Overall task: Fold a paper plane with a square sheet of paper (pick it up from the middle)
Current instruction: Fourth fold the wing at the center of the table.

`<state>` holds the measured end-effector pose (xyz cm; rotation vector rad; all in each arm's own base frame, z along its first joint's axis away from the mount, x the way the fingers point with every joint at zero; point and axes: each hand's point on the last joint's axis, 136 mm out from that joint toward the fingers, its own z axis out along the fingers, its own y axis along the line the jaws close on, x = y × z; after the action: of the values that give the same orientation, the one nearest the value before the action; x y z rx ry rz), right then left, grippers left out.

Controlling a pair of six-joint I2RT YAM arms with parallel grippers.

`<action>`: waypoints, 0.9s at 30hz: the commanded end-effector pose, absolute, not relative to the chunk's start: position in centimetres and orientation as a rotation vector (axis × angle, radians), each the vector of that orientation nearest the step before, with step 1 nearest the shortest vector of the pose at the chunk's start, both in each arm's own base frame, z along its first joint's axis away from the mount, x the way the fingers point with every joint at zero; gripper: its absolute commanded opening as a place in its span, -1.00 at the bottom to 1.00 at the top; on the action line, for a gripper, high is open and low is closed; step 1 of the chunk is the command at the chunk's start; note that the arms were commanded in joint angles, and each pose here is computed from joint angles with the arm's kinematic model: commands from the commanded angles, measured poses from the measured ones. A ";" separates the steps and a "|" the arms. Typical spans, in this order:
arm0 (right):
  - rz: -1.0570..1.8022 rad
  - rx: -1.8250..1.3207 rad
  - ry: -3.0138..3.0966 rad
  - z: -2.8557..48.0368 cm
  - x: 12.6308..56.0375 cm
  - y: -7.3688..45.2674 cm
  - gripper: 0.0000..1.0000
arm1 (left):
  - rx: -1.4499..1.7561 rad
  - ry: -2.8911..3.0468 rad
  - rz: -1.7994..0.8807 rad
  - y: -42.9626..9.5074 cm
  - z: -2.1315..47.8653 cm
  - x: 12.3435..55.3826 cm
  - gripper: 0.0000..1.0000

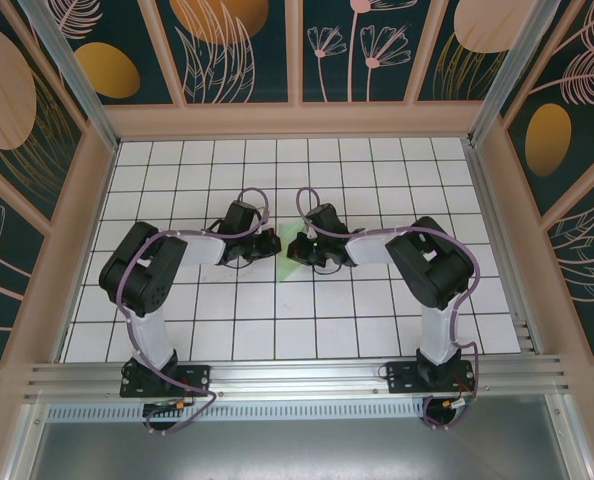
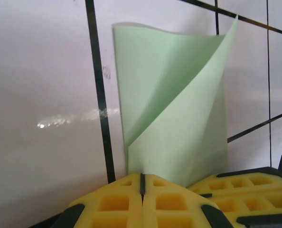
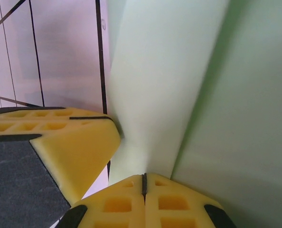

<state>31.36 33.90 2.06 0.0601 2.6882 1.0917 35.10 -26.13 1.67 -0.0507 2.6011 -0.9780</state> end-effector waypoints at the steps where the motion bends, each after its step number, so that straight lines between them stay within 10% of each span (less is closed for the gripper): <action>1: 1.046 0.010 2.720 0.8 31.1 33.0 -1.00 | -0.078 2.606 -0.967 -26.0 0.9 35.8 -0.92; 27: 1.171 -0.022 2.754 1.8 26.2 36.6 -1.00 | -0.151 2.684 -0.927 -24.8 -1.6 34.2 -0.96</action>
<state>27.19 36.87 3.31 -0.0465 2.7032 1.1864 35.30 -26.35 1.53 -0.0811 2.5947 -1.0028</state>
